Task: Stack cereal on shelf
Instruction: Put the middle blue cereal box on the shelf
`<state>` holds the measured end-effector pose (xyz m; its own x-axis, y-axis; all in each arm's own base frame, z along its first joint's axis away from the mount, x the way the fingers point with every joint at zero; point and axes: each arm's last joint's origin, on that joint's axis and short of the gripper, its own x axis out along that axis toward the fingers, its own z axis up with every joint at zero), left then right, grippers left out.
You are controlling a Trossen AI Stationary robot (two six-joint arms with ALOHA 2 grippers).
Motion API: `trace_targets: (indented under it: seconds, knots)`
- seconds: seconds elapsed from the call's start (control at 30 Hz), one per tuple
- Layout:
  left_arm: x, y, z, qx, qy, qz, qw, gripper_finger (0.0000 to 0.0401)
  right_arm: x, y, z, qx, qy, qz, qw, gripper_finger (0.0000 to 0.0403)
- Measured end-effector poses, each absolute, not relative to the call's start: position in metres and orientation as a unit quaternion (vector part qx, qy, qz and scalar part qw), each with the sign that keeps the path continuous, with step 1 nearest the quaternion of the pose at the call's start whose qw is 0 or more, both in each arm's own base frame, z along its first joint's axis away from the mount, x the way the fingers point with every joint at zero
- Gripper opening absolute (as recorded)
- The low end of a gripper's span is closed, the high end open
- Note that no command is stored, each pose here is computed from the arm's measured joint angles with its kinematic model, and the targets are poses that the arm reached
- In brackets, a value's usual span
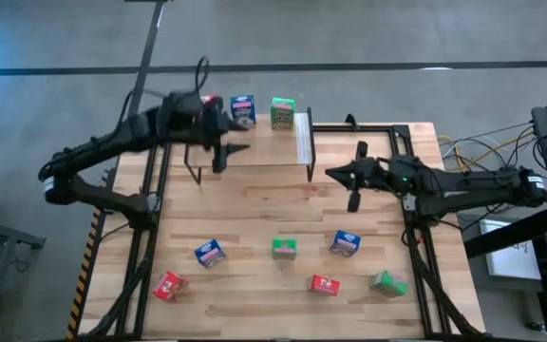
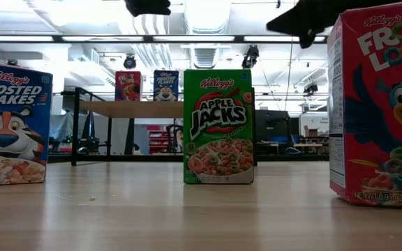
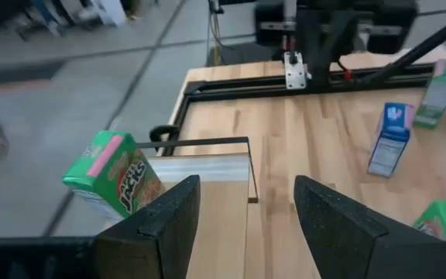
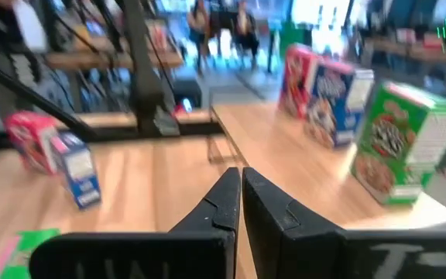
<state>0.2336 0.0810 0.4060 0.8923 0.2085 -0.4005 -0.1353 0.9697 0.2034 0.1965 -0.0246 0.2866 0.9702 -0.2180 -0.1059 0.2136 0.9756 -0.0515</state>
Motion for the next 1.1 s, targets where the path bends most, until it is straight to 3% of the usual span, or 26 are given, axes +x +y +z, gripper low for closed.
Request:
trace_targets:
  seconds: [0.3, 0.5, 0.67, 1.1]
  knots:
    - [0.214, 0.048, 0.351, 0.106, 0.164, 0.108, 0.975, 0.0194, 0.237, -0.075, 0.323, -0.008, 0.220, -0.178, 0.959, 0.0009]
    - [0.192, 0.046, 0.321, 0.106, 0.155, 0.164, 0.968, 0.0194, 0.268, -0.124, 0.348, -0.016, 0.274, -0.185, 0.944, 0.0009]
    - [0.175, 0.043, 0.308, 0.108, 0.129, 0.182, 0.969, 0.0194, 0.295, -0.167, 0.371, -0.052, 0.283, -0.203, 0.936, 0.0009]
    - [0.146, 0.037, 0.303, 0.114, 0.069, 0.190, 0.973, 0.0194, 0.357, -0.243, 0.405, -0.111, 0.227, -0.125, 0.959, 0.0009]
